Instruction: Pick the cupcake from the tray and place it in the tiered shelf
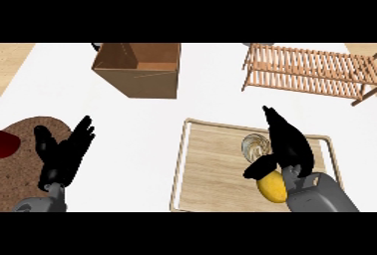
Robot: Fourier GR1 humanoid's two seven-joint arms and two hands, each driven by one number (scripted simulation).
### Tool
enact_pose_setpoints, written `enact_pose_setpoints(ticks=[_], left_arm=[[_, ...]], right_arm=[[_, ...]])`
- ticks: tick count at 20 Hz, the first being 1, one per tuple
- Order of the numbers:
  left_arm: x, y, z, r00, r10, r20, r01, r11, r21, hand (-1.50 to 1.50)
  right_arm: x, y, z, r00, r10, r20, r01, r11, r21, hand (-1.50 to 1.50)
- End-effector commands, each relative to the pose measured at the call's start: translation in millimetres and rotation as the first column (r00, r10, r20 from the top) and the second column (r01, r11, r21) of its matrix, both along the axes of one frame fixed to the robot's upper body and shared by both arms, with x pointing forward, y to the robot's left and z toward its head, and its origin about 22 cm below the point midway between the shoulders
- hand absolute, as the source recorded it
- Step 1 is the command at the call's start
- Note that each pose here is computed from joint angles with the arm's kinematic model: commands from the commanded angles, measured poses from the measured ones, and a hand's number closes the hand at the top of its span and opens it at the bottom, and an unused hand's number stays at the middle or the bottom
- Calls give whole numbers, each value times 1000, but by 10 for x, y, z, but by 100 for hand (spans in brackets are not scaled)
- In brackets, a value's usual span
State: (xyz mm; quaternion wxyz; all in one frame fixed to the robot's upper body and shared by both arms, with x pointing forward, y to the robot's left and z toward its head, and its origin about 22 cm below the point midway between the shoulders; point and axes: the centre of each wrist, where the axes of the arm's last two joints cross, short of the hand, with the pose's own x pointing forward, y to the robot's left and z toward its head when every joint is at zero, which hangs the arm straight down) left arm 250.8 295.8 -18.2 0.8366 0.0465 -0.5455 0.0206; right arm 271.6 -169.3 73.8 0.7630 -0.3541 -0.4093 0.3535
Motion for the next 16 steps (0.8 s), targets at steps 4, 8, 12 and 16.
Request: enact_pose_setpoints(ticks=[4, 8, 12, 16], left_arm=[[-62, -173, -132, 999, -2, -45, 1, 1000, -15, 0], [1, -155, -219, 999, -14, -53, 13, 1000, -15, 0], [-101, -42, -189, 1000, -6, -29, 6, 1000, -11, 0], [-19, -65, -89, 999, -13, -39, 13, 1000, -3, 0]], right_arm=[[142, -76, -231, 999, -17, 29, 17, 1000, -1, -150], [280, -135, -379, 999, -9, 44, 9, 1000, 10, -150], [271, 2, -494, 998, 20, 51, -21, 1000, 10, -150], [128, 43, -580, 965, 221, -143, -226, 974, -16, 150]])
